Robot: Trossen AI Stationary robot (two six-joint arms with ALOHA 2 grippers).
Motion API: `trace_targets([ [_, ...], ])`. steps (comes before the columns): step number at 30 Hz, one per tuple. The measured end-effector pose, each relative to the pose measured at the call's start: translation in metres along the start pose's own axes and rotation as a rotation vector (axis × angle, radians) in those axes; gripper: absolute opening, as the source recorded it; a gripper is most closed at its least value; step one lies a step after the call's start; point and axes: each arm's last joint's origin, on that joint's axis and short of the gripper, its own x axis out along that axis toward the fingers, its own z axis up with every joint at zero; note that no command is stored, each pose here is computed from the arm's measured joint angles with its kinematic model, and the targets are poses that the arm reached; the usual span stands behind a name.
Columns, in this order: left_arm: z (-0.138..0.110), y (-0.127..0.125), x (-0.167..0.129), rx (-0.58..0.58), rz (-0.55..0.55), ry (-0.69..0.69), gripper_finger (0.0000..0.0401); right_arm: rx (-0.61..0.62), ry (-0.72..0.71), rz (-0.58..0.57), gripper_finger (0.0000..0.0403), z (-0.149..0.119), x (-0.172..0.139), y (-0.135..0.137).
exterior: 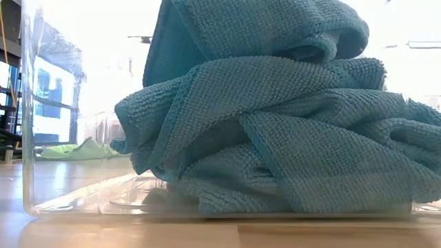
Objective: Sort microfiber towel by color & place in baskets
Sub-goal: Put the light green towel into the wire basket
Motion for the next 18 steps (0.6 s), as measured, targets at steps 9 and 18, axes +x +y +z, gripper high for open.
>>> trace_targets([
  [9,0.0,0.0,0.0,0.0,0.0,0.001,0.0188,0.092,0.08,0.234,0.0287,-0.007,0.003,0.013],
  [18,0.0,0.0,0.0,0.001,0.0,0.002,0.0188,0.664,0.651,0.432,0.0287,-0.042,-0.012,0.045],
])
